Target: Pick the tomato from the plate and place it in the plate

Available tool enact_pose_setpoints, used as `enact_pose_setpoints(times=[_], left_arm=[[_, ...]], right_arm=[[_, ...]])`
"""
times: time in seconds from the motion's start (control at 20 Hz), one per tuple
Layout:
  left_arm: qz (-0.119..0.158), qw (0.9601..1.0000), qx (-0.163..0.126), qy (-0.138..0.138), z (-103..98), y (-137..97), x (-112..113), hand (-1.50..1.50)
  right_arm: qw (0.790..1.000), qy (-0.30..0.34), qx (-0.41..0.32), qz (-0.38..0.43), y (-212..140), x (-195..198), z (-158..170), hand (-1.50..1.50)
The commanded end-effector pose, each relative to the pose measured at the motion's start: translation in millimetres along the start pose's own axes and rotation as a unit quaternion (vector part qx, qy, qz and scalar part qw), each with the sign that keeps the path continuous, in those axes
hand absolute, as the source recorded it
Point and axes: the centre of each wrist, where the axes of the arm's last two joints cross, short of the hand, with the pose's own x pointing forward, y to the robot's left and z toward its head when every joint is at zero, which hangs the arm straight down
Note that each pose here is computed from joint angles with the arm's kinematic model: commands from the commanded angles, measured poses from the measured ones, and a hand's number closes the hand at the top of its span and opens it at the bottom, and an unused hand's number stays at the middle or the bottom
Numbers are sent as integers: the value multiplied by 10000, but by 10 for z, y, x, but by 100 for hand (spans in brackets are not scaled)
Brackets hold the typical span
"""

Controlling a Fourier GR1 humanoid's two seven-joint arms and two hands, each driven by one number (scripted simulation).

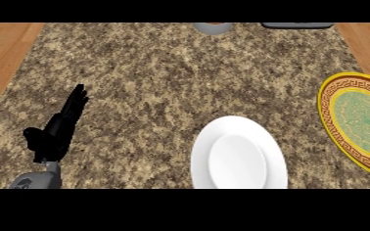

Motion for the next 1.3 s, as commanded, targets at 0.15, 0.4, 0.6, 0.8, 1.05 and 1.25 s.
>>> enact_pose_setpoints(times=[0.15,0.4,0.6,0.8,1.05,1.25], left_arm=[[2,9999,-123,-22,139,46,10,0],[8,10000,-3,-58,17,42,136,0],[-27,10000,-21,-60,-92,14,22,0],[-2,10000,-22,-96,-26,27,-39,0],[-30,9999,-116,-70,-112,-53,145,0],[-92,9999,-97,-45,18,0,-70,0]], right_arm=[[9987,-108,457,-207,419,437,-343,150],[9965,-242,598,-527,852,716,-471,150],[9962,-231,689,-480,1290,795,-791,150],[9951,-192,826,-505,1678,955,-880,150],[9849,720,460,-1508,1982,1132,-1028,-150],[9869,950,647,-1128,2220,1094,-1076,-150]])
